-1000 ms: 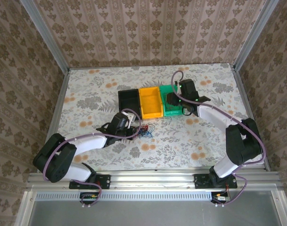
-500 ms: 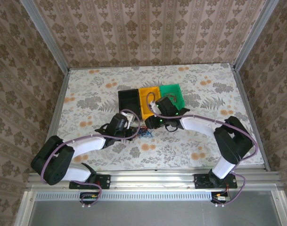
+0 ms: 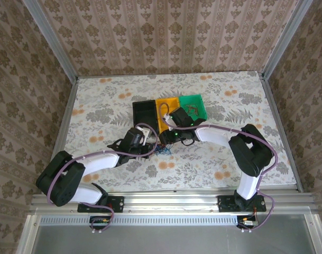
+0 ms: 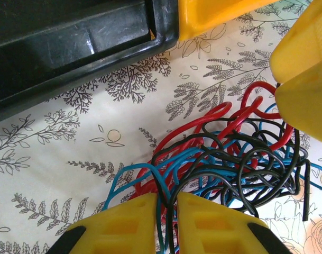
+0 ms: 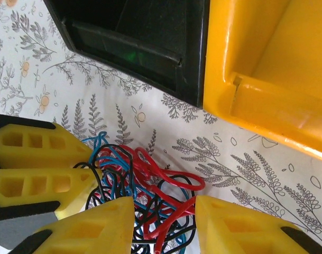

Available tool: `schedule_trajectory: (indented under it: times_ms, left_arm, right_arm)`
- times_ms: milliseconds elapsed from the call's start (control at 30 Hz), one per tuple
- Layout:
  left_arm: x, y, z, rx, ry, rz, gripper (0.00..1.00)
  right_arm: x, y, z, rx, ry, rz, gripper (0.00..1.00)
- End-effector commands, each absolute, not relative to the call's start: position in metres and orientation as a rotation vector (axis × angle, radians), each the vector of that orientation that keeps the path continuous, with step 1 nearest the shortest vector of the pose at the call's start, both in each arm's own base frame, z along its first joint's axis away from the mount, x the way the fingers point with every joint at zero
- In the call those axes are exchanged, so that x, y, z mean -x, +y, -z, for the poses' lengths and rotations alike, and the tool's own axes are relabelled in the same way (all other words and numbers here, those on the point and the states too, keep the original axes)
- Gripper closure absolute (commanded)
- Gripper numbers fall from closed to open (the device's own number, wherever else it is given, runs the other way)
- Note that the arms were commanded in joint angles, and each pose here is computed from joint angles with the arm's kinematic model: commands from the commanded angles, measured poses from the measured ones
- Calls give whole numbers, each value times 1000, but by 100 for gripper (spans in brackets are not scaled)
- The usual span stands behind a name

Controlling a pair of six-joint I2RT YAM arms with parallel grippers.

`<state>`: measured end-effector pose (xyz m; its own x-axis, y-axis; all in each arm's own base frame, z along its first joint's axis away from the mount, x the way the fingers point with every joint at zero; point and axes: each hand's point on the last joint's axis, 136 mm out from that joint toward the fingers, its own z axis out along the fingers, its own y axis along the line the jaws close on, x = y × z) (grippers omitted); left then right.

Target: Untangle the cables

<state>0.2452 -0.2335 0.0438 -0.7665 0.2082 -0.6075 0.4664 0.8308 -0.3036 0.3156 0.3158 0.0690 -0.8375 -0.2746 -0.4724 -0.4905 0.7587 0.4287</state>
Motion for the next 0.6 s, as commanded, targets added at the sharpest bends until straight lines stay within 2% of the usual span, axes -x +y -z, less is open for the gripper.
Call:
schedule_trajectory:
  times_ms: [0,233,367,500,567]
  left_arm:
    - [-242,-235,-38,-522,2443,590,84]
    - [-242,-235,-36,-528,2449,588,84]
    - [-242,-234,-33,-526,2457,579,86]
    - [-246,-227,-27,-482,2478,516,92]
    - [-252,-217,-21,-430,2496,443,100]
  right_arm:
    - [-305,316,-61,590,2627,-788,64]
    - [-310,320,-52,575,2639,-774,70]
    - [-317,317,-51,553,2629,-728,86]
    - [-322,309,-56,519,2602,-678,95]
    - [-322,304,-60,494,2589,-662,97]
